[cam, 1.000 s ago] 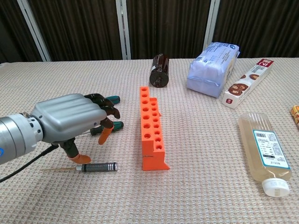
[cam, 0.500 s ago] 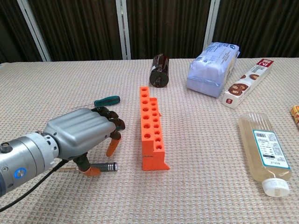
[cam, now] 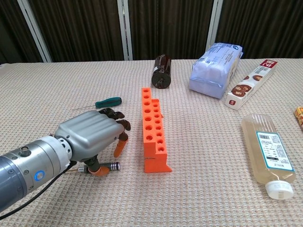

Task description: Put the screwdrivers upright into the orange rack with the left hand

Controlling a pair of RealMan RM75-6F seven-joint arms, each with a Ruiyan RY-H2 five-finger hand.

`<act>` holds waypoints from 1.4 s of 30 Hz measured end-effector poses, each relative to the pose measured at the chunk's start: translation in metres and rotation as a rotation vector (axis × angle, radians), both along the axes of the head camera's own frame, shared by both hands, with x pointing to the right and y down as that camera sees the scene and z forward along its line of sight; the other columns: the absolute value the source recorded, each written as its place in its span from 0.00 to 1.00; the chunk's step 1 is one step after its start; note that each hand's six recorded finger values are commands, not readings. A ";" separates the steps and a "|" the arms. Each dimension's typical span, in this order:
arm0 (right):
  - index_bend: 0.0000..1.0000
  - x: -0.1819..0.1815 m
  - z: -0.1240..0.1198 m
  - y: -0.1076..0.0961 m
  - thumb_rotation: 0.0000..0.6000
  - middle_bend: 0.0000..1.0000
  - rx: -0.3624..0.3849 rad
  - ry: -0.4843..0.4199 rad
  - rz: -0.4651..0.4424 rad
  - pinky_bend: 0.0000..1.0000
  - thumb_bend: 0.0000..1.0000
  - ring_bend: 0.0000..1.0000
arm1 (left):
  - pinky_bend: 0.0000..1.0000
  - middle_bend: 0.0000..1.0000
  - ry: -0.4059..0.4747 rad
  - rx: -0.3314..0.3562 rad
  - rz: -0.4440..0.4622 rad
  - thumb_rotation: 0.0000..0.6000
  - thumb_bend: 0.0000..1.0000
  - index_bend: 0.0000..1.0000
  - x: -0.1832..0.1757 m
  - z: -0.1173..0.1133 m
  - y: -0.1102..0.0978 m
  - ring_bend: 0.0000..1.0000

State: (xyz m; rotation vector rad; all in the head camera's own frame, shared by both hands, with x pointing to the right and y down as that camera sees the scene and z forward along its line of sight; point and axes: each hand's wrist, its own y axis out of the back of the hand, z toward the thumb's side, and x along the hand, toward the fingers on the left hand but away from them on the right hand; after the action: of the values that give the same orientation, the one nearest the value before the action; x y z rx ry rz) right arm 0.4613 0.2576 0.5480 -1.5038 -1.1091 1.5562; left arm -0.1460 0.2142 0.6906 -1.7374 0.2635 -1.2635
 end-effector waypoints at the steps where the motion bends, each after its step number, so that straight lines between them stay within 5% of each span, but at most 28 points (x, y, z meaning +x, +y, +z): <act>1: 0.02 0.000 0.000 0.000 1.00 0.00 -0.001 0.001 0.001 0.00 0.03 0.00 | 0.00 0.11 0.000 -0.002 0.000 1.00 0.23 0.48 0.000 0.000 0.000 0.00; 23: 0.03 0.001 0.001 0.002 1.00 0.00 -0.014 0.006 0.009 0.00 0.02 0.00 | 0.00 0.09 -0.052 -0.048 0.018 1.00 0.41 0.48 -0.002 0.007 0.006 0.00; 42: 0.03 -0.001 0.000 0.004 1.00 0.00 -0.021 0.011 0.013 0.00 0.03 0.00 | 0.00 0.08 -0.040 -0.037 0.029 1.00 0.37 0.46 -0.006 0.010 0.013 0.00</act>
State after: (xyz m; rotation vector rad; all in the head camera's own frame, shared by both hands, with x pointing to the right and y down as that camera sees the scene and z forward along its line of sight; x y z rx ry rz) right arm 0.4606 0.2612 0.5485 -1.5031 -1.1017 1.5870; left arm -0.1523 0.2268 0.7011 -1.7398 0.1920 -1.2882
